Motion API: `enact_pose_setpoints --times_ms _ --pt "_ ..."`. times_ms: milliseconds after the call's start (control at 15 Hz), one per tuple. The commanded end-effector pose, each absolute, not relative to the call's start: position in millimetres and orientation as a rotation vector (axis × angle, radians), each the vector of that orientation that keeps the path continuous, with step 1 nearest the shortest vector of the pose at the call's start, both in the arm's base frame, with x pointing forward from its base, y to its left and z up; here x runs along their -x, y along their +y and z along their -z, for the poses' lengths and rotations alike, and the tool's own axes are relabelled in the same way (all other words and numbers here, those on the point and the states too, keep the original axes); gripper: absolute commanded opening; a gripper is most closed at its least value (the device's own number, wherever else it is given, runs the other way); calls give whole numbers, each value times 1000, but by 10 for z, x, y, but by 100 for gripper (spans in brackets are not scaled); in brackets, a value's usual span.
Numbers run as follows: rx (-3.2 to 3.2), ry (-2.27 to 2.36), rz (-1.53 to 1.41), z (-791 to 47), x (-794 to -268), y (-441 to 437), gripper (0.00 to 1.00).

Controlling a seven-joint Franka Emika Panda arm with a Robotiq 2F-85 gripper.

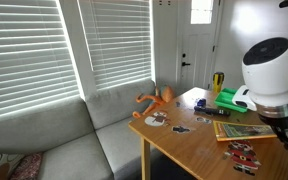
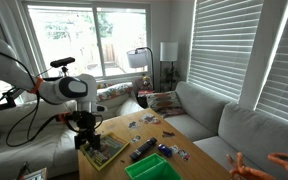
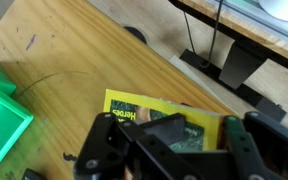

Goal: Turn the yellow book over

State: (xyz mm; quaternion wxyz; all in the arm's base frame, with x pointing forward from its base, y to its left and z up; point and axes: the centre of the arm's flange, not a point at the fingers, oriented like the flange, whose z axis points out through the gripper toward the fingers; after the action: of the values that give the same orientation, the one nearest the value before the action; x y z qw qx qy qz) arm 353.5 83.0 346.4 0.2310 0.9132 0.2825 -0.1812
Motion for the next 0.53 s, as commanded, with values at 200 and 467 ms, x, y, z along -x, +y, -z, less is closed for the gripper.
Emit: enact_pose_setpoints --times_ms 200,467 --pt "-2796 812 318 -4022 -3724 892 0" --pt "-2937 869 223 -4110 -3766 863 0"
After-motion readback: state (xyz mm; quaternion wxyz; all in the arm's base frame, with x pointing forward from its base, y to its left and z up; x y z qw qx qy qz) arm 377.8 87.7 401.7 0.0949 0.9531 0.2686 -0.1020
